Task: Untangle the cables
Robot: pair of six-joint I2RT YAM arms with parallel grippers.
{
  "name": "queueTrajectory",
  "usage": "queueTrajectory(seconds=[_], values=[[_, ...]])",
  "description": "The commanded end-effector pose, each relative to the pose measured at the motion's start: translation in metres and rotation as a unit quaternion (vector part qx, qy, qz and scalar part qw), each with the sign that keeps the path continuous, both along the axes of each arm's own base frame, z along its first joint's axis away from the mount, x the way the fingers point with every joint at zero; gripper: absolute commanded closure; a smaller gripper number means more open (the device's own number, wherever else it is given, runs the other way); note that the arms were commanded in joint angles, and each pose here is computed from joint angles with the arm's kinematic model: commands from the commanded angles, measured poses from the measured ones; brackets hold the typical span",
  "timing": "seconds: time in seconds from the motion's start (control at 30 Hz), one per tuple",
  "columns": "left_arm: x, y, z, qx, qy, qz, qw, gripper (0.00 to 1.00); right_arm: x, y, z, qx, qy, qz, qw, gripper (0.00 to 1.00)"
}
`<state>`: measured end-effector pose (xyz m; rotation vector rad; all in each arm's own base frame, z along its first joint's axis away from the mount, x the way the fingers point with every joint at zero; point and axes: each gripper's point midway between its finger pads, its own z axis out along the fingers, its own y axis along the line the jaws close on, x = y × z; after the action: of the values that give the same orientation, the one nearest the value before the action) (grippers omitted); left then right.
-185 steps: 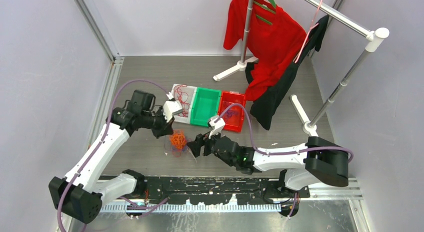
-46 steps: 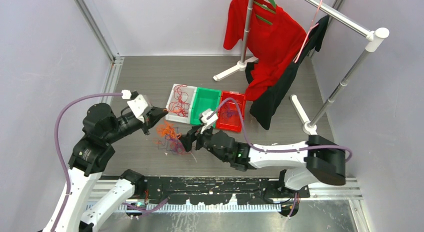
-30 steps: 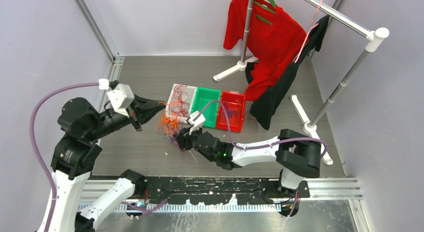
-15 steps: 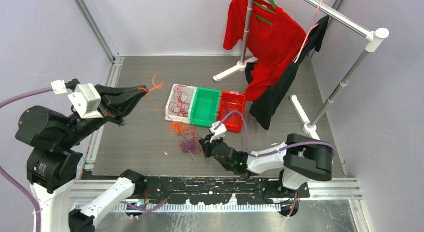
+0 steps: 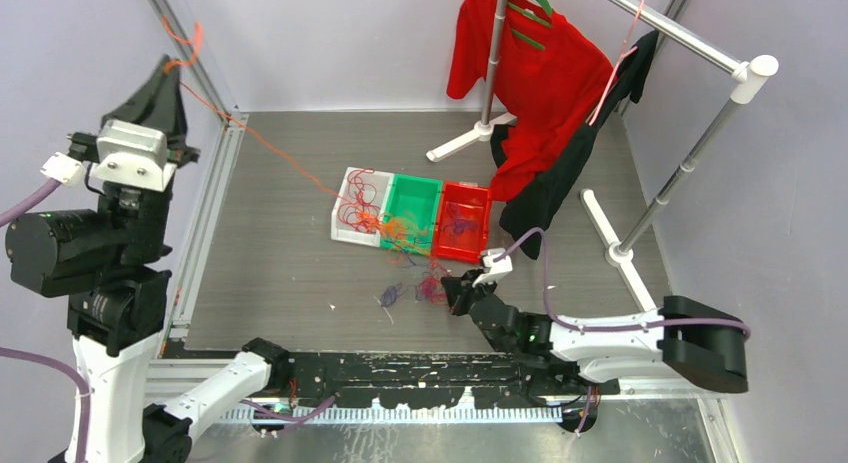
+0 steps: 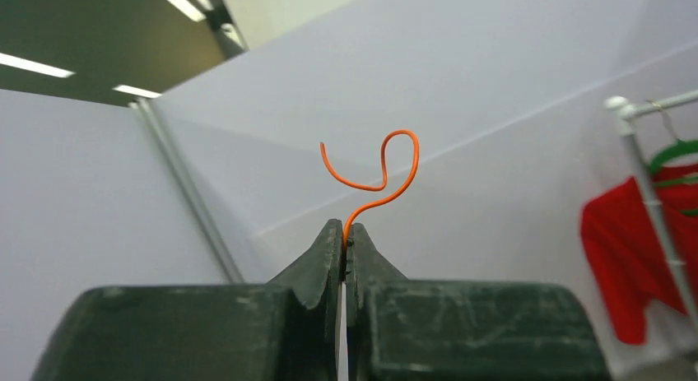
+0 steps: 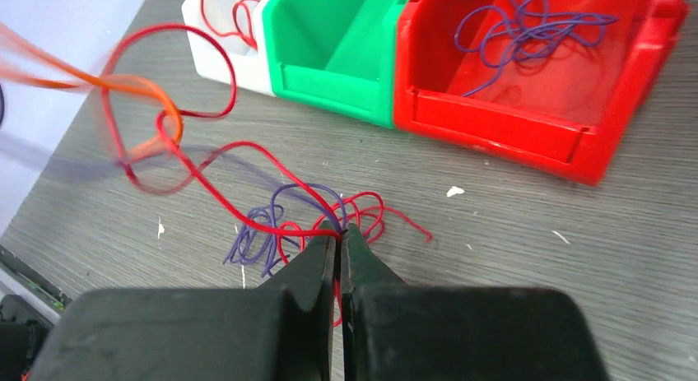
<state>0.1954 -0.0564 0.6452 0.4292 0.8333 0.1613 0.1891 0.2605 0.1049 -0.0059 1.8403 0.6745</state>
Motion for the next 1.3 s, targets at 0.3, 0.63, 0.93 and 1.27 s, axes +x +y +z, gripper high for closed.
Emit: queueTrajectory(seconds=[0.3, 0.63, 0.93, 1.27], values=[[-0.100, 0.082, 0.150, -0.094, -0.299, 0.179, 0.933, 1.00, 0.000, -0.051, -0.019, -0.082, 0.016, -0.065, 0.994, 0.99], [-0.151, 0.086, 0.206, -0.079, -0.407, 0.203, 0.887, 1.00, -0.001, -0.067, -0.038, -0.135, 0.034, -0.086, 0.986, 0.99], [-0.146, 0.075, 0.212, -0.055, -0.421, 0.201, 0.883, 1.00, -0.003, -0.078, -0.052, -0.153, 0.046, -0.100, 0.982, 0.97], [-0.025, -0.019, 0.103, 0.034, -0.154, -0.029, 0.987, 1.00, -0.004, -0.043, 0.001, -0.059, -0.006, -0.025, 0.998, 0.71]])
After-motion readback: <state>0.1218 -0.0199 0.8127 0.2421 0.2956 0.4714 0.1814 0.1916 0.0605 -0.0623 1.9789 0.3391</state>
